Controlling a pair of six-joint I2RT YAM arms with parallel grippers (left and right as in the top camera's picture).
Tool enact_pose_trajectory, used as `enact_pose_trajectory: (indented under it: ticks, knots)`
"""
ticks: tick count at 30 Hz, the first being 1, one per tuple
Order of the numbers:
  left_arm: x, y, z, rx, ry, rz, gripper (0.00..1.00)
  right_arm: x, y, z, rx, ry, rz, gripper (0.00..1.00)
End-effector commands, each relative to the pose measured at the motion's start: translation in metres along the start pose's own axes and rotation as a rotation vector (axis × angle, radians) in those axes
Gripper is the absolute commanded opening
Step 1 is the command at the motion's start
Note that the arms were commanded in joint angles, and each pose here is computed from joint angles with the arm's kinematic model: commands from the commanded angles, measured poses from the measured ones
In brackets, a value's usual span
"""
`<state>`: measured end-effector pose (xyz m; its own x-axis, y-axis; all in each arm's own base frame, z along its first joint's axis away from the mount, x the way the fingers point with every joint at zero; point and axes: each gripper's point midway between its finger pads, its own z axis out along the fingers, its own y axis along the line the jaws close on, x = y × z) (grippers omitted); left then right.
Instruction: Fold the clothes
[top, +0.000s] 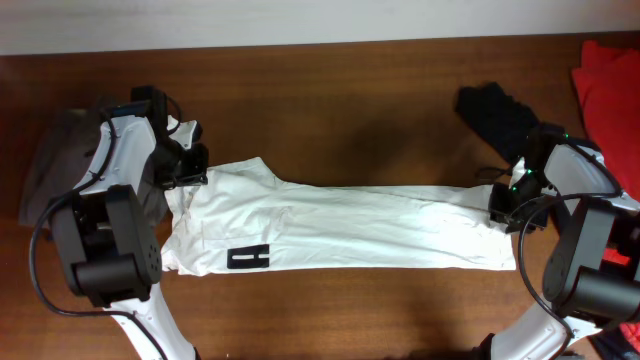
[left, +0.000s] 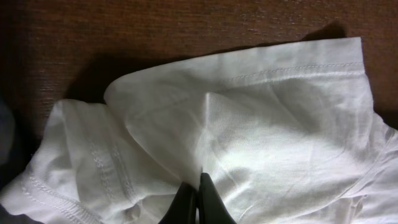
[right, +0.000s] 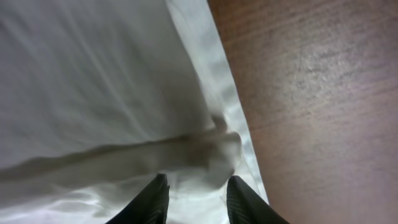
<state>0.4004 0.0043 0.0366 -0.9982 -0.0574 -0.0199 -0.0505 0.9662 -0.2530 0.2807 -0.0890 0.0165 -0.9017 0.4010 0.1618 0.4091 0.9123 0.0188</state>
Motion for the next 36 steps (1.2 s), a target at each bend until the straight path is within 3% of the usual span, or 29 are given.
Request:
enact_pose_trajectory:
  ticks: [1,28,36]
  knots:
    - [-0.003,-0.003,-0.012,-0.001,-0.033,0.02,0.0,-0.009,0.014,-0.013,-0.082,-0.053,-0.036,0.35]
    - [-0.005,-0.003,-0.012,-0.002,-0.04,0.022,0.01,-0.028,0.0,-0.013,0.003,-0.13,-0.031,0.36]
    - [-0.005,-0.003,-0.012,-0.002,-0.04,0.022,0.01,-0.029,-0.001,-0.013,0.013,-0.134,-0.032,0.44]
